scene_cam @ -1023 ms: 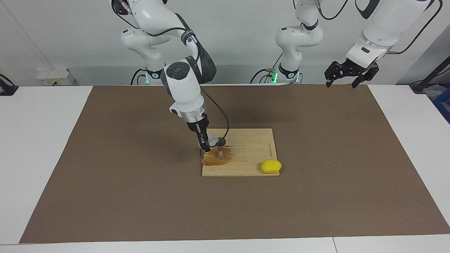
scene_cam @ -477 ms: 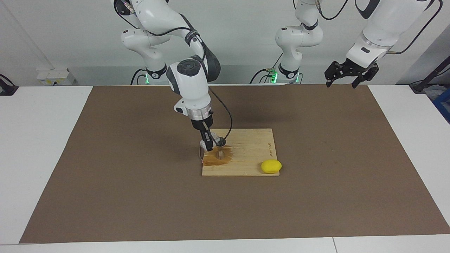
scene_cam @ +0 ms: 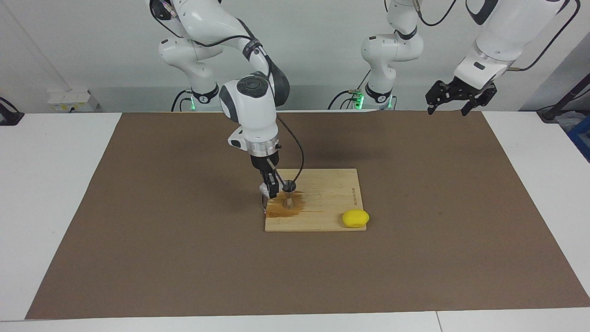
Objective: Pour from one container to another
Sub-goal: 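Tilt the glass cup over the metal cup with the right gripper, then carry the glass cup back to its spot with the right gripper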
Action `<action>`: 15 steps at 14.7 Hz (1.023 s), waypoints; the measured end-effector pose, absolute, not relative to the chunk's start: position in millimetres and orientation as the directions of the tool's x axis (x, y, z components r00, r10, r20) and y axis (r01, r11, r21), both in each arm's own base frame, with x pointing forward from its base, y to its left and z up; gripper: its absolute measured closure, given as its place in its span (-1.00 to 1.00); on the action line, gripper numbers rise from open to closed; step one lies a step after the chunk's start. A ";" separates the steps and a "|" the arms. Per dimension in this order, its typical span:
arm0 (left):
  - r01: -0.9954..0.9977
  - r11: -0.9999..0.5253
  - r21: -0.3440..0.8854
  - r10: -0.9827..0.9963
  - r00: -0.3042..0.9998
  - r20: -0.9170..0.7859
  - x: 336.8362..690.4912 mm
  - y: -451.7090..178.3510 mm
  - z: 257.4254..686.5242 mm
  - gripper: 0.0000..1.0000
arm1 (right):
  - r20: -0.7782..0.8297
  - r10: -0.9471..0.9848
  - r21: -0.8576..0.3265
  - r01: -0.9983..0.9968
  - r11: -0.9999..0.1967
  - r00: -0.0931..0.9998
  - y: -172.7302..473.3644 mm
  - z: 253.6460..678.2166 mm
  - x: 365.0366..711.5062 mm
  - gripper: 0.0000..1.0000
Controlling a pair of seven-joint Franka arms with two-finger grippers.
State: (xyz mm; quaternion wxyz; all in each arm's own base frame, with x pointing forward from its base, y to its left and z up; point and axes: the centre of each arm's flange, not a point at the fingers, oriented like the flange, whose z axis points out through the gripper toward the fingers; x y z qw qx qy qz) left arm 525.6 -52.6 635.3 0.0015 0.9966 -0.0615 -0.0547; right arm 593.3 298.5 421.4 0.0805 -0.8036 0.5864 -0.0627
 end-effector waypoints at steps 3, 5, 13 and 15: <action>-0.122 -0.992 0.010 -0.123 0.986 -0.109 525.6 -52.6 635.3 -1.00 | 0.006 -0.952 -0.205 -0.932 -0.299 0.304 299.2 425.2 594.2 -0.01; -0.122 -0.992 0.010 -0.123 0.986 -0.109 525.6 -52.6 635.3 -1.00 | 0.008 -0.953 -0.198 -0.933 -0.299 0.304 299.2 427.9 594.5 -0.01; -0.121 -0.993 0.010 -0.122 0.987 -0.109 525.6 -52.0 635.3 -1.00 | -0.032 -0.956 -0.190 -0.941 -0.280 0.291 306.0 435.3 595.3 -0.01; -0.121 -0.993 0.010 -0.121 0.987 -0.109 525.7 -51.7 635.3 -1.00 | -0.066 -0.961 -0.182 -0.950 -0.253 0.269 303.9 434.4 596.6 -0.01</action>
